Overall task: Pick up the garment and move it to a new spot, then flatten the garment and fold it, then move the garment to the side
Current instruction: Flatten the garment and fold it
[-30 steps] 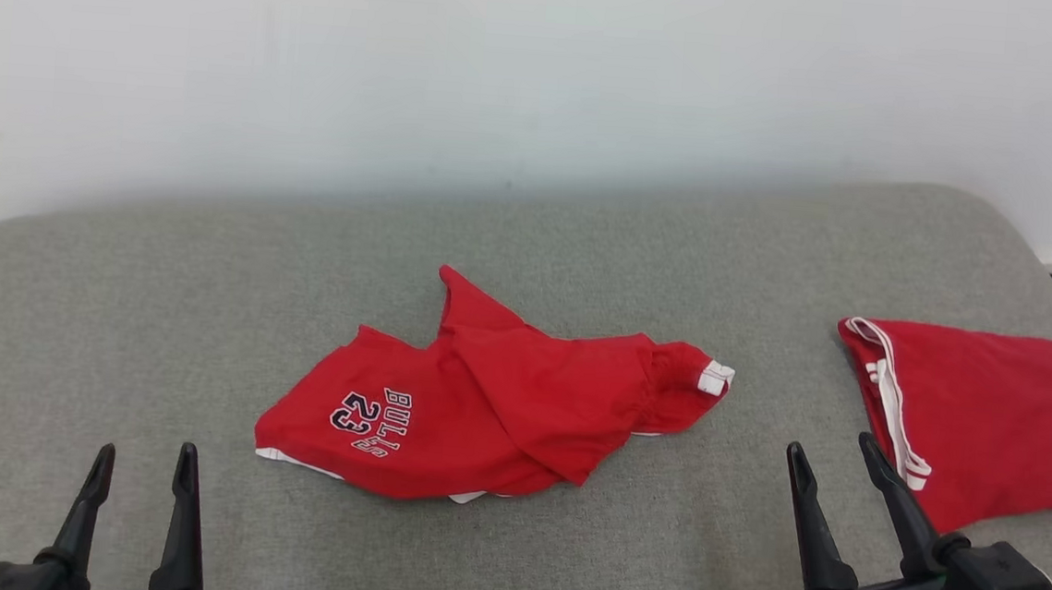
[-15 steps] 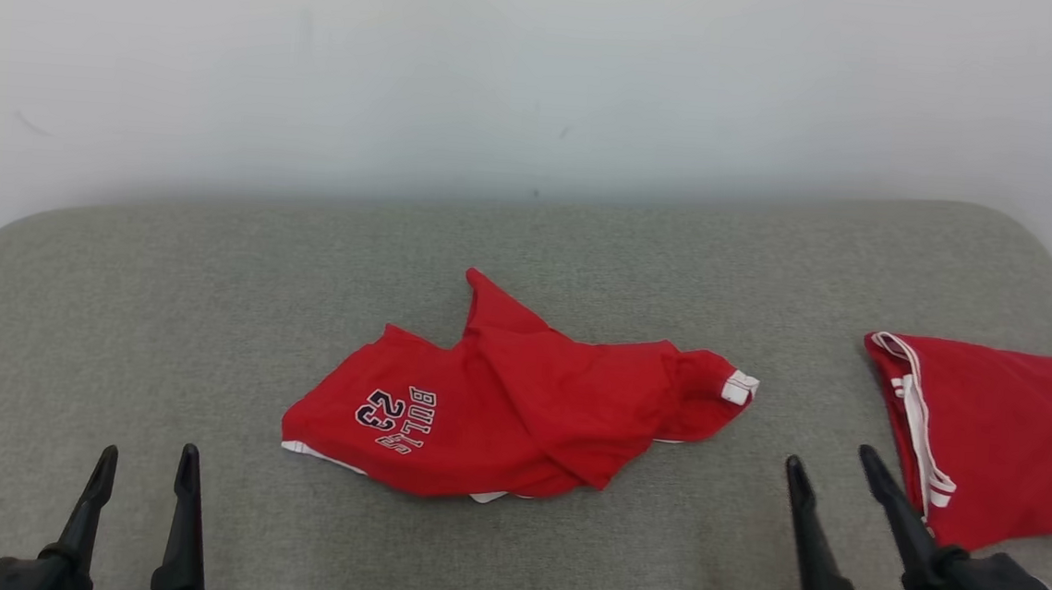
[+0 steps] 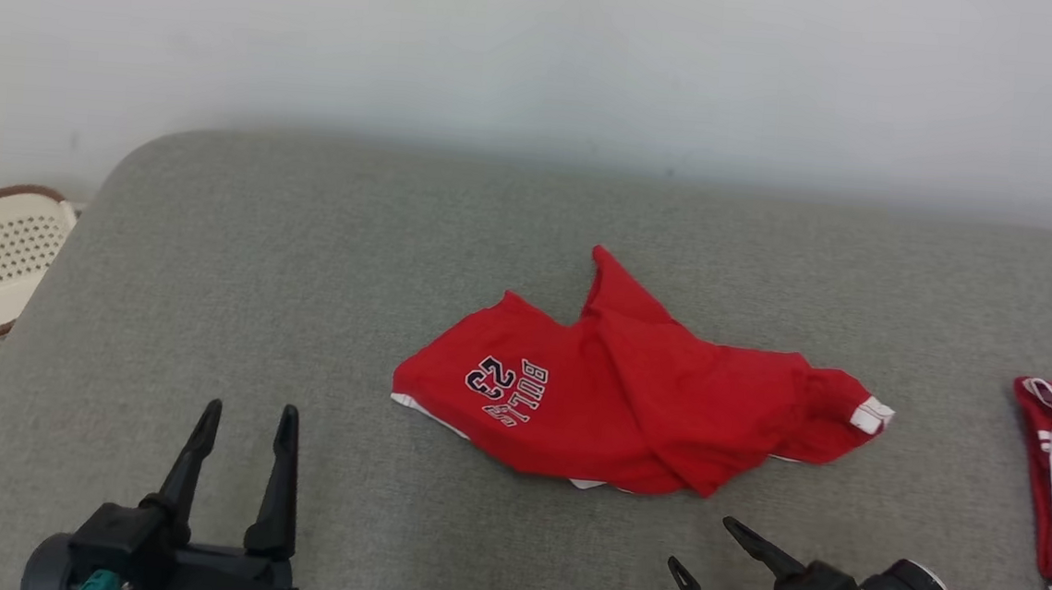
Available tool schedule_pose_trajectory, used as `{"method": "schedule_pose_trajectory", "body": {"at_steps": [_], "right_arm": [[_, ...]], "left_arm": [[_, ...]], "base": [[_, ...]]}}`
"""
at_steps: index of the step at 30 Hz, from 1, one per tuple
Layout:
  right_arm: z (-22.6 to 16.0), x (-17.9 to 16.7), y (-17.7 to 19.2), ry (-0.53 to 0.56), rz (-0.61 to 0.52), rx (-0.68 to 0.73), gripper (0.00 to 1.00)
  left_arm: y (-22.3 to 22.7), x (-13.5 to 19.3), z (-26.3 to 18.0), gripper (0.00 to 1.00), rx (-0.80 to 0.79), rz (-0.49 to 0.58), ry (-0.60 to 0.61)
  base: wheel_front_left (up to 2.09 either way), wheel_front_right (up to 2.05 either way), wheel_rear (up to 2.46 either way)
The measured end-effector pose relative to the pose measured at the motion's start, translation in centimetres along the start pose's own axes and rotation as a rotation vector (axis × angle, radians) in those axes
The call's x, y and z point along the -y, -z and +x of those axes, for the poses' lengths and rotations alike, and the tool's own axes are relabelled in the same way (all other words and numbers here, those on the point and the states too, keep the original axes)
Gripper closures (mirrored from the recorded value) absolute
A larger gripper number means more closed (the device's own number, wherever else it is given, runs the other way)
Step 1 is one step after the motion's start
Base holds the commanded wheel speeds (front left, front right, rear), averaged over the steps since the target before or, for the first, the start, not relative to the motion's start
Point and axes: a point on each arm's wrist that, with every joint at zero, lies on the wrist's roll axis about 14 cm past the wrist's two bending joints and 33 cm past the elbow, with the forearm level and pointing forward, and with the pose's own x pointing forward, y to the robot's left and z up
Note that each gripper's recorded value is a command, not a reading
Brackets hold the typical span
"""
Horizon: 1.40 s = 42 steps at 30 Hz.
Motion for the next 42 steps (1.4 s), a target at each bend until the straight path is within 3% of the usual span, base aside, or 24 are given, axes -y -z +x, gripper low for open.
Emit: {"method": "schedule_pose_trajectory", "body": {"at_steps": [4, 12, 13, 15, 22, 27, 36, 42], "right_arm": [[3.0, -0.8, 0.6, -0.1, -0.073, -0.028, 0.0], [8.1, -0.7, 2.5, -0.195, -0.147, -0.097, 0.0], [8.5, -1.0, 3.0, -0.211, -0.153, -0.116, 0.2], [9.2, -1.7, 3.4, -0.243, -0.153, -0.126, 1.0], [9.0, -4.3, 1.7, -0.371, -0.112, -0.132, 1.0], [6.3, -3.4, -0.8, -0.434, -0.121, -0.19, 1.0], [1.0, -3.0, -3.9, -0.527, 0.082, -0.329, 1.0], [2.9, 0.4, -6.4, -0.473, 0.2, -0.317, 1.0]], "left_arm": [[0.2, -0.2, 0.2, 0.0, -0.006, -0.006, -0.017], [1.5, -2.1, 0.0, 0.0, -0.047, -0.01, -0.091], [1.7, -2.3, 0.0, 0.0, -0.052, -0.01, -0.1], [2.0, -2.8, -0.1, 0.0, -0.062, -0.006, -0.114], [2.2, -3.1, 0.6, 0.0, -0.067, 0.019, -0.112], [2.3, -2.3, 1.6, 0.0, -0.059, 0.013, -0.082], [2.7, -1.1, 2.8, 0.0, -0.059, 0.002, -0.043], [3.1, -0.6, 3.5, 0.0, -0.066, -0.006, -0.024]], "base": [[0.0, 0.0, 0.0], [0.0, 0.0, 0.0], [0.0, 0.0, 0.0], [0.0, 0.0, 0.0], [0.0, 0.0, 0.0], [0.0, 0.0, 0.0], [0.0, 0.0, 0.0], [0.0, 0.0, 0.0]]}}
